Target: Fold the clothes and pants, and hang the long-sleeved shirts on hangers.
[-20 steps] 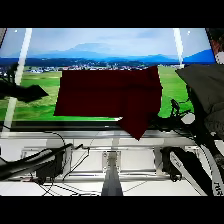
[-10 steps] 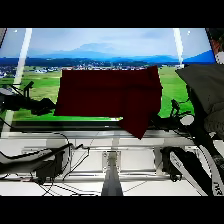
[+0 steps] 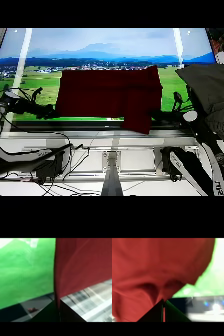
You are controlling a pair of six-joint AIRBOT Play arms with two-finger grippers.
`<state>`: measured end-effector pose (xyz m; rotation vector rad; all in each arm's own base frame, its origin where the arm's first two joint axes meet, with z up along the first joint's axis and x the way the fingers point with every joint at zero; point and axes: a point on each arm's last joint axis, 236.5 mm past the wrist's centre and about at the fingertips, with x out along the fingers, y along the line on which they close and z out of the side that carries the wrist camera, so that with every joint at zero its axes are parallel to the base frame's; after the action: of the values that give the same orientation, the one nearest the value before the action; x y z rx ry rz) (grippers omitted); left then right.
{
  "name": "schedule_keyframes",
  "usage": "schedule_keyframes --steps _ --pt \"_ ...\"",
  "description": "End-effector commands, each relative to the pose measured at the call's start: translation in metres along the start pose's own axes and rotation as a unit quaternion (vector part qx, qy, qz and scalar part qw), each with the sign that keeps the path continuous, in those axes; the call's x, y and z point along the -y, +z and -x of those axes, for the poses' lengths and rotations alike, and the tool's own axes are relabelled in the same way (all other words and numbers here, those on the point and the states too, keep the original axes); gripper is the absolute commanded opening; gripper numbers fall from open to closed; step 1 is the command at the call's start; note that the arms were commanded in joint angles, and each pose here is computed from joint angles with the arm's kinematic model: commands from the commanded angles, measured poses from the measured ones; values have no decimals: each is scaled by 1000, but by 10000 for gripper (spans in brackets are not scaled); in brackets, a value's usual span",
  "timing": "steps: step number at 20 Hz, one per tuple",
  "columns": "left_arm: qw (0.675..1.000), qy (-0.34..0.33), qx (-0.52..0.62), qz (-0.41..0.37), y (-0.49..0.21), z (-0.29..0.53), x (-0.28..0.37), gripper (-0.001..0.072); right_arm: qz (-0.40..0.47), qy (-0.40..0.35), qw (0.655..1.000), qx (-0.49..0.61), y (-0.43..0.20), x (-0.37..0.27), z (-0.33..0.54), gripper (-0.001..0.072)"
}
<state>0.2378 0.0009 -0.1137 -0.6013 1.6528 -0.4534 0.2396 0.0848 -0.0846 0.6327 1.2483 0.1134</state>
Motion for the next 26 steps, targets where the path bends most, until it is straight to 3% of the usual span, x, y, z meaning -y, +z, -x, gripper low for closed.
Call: schedule_keyframes --steps 1,4,6,10,15,16,17,18,19,22,24,26 --pt "994 -93 51 -26 26 10 46 15 16 39 998 52 42 -36 23 17" --pt "959 -194 190 -74 93 62 105 14 15 86 985 148 102 -78 60 16" --pt "924 -224 294 -98 141 111 135 12 8 107 967 231 147 -96 90 15" --pt "897 -130 405 -118 212 140 150 12 -9 109 950 292 205 -108 96 15" --pt "841 16 537 -64 283 151 133 15 -17 78 946 315 279 -115 31 17" --pt "839 29 541 -60 288 144 131 16 -19 70 944 320 292 -113 16 44" --pt "842 33 535 -59 291 133 131 137 -22 64 946 317 299 -109 1 270" --pt "848 33 526 -61 292 121 131 503 -24 60 949 309 301 -106 -10 543" --pt "855 28 514 -64 291 111 132 700 -24 57 952 300 301 -103 -18 708" --pt "872 34 479 -92 281 102 126 710 -4 41 961 274 294 -91 -20 703" --pt "889 0 457 -27 271 105 105 696 8 23 971 240 285 -73 -22 702" --pt "907 8 421 -13 256 103 74 688 17 5 981 194 270 -52 -25 702"
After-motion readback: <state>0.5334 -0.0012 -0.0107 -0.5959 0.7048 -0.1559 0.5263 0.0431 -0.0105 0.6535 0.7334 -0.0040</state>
